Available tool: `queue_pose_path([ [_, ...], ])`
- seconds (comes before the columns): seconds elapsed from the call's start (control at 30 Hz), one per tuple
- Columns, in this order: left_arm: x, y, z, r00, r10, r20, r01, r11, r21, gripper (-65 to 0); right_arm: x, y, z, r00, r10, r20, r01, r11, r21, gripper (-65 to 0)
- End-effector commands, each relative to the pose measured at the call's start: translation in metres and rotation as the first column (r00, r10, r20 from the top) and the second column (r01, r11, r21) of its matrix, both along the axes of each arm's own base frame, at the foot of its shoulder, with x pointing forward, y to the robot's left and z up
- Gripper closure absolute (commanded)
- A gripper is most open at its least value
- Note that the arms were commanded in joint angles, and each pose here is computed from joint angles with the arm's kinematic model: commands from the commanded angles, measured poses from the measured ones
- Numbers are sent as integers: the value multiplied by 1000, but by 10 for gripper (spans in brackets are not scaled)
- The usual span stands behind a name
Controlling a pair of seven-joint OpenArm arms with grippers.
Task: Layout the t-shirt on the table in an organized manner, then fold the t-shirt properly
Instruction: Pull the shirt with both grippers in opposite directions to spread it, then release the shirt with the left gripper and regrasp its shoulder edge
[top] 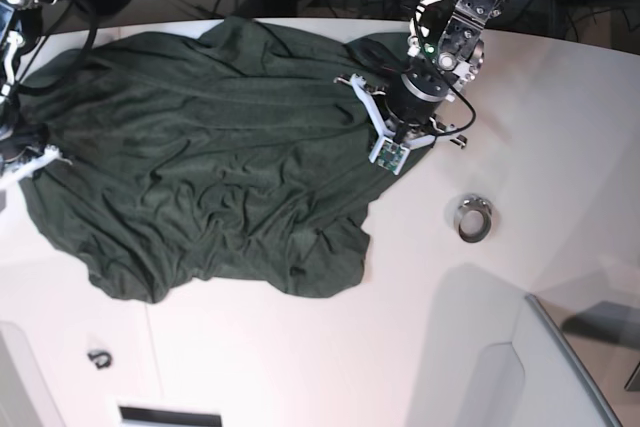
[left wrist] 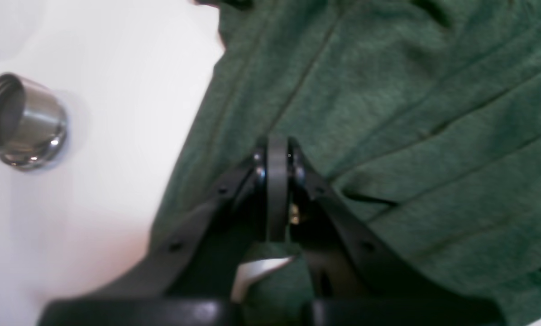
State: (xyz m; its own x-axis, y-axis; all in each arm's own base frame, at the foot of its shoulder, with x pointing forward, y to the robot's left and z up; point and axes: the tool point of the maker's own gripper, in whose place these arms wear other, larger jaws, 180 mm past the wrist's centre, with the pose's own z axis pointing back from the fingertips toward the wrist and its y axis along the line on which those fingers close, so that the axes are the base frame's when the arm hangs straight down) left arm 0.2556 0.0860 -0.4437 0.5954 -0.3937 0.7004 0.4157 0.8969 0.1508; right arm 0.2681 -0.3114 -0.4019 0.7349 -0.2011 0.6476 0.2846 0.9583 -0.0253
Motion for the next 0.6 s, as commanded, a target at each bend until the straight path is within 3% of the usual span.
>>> queue_pose_path([
  [0.0,2,7,5,1000,16,26,-15,1000,-4,0,-2,-10,15,999,-24,23,25,999,-27,-69],
  [0.07,-6,31,1,996,89,5,-89,996,-3,0,-25,-13,11,990,-139,25,137,988,68,-75],
  [0.13,-8,53,8,981,195,5,-194,980,-48,0,-49,-26,8,974,-223,34,215,963,160,-146],
  [0.27,-14,98,25,938,347,13,-343,933,-112,0,-84,-29,-3,972,-234,-26,231,931,281,-408],
  [0.37,-22,120,27,924,383,2,-380,919,-107,0,-100,-29,-10,975,-211,-63,220,934,282,-555],
  [0.57,-34,117,22,928,369,-53,-373,911,-174,0,-105,-32,-38,968,-242,-64,249,909,334,-578],
])
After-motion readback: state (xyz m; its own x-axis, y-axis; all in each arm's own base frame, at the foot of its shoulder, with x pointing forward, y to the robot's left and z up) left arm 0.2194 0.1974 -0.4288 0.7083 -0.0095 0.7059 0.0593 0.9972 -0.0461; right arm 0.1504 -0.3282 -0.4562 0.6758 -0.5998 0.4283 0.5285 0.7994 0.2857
